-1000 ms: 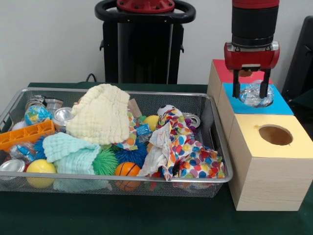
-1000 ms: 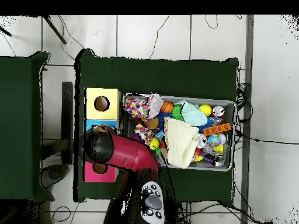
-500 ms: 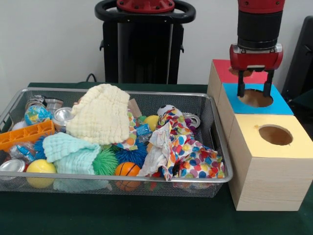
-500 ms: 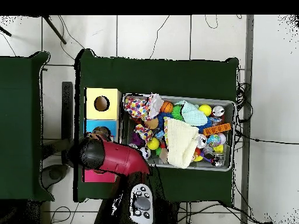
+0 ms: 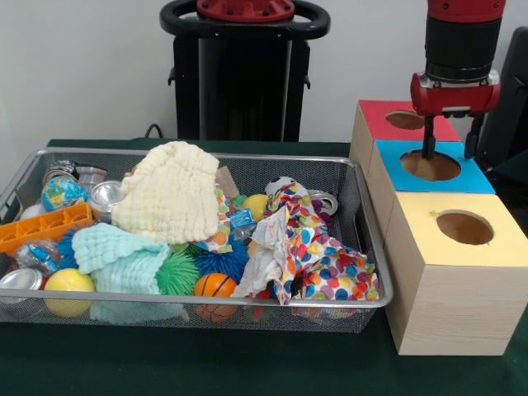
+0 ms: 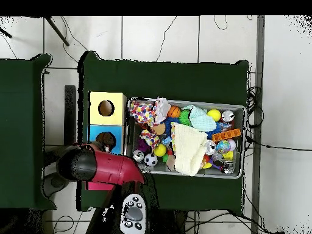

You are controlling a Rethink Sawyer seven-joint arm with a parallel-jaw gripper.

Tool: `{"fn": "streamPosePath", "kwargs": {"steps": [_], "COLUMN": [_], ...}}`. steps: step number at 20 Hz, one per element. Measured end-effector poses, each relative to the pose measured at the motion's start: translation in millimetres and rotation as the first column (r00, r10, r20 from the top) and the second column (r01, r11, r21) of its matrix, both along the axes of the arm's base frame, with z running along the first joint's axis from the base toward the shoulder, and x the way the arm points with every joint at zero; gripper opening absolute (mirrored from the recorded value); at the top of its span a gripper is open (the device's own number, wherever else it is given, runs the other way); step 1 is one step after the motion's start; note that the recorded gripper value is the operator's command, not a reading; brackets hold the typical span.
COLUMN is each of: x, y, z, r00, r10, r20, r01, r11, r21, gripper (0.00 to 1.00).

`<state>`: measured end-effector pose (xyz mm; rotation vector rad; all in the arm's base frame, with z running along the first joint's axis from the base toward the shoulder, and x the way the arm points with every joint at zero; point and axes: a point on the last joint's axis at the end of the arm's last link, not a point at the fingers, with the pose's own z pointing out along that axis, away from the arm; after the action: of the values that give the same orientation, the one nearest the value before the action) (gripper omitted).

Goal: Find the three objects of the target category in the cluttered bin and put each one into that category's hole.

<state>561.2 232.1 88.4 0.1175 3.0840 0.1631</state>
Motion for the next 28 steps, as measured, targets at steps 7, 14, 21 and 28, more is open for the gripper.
{"fn": "streamPosePath", "kwargs": {"steps": [7,14,21,28], "x": [-0.3,-1.6,0.4,9.7], "y": [-1.1,-4.7,-4.4,-12.2], "z": [-1.1,-0.5,4.2,19.2], "r00": [1.0000,1.0000,0.9999,0.9993], "r10": [-0.001,-0.003,0.000,-0.015], "r20": [-0.002,0.000,0.013,0.036], "r01": [0.001,0.003,0.000,0.016], "r11": [1.0000,0.9999,0.9997,0.9997], "r21": [-0.002,-0.015,-0.024,-0.018], "gripper": [1.00,0.00,0.00,0.00]}}
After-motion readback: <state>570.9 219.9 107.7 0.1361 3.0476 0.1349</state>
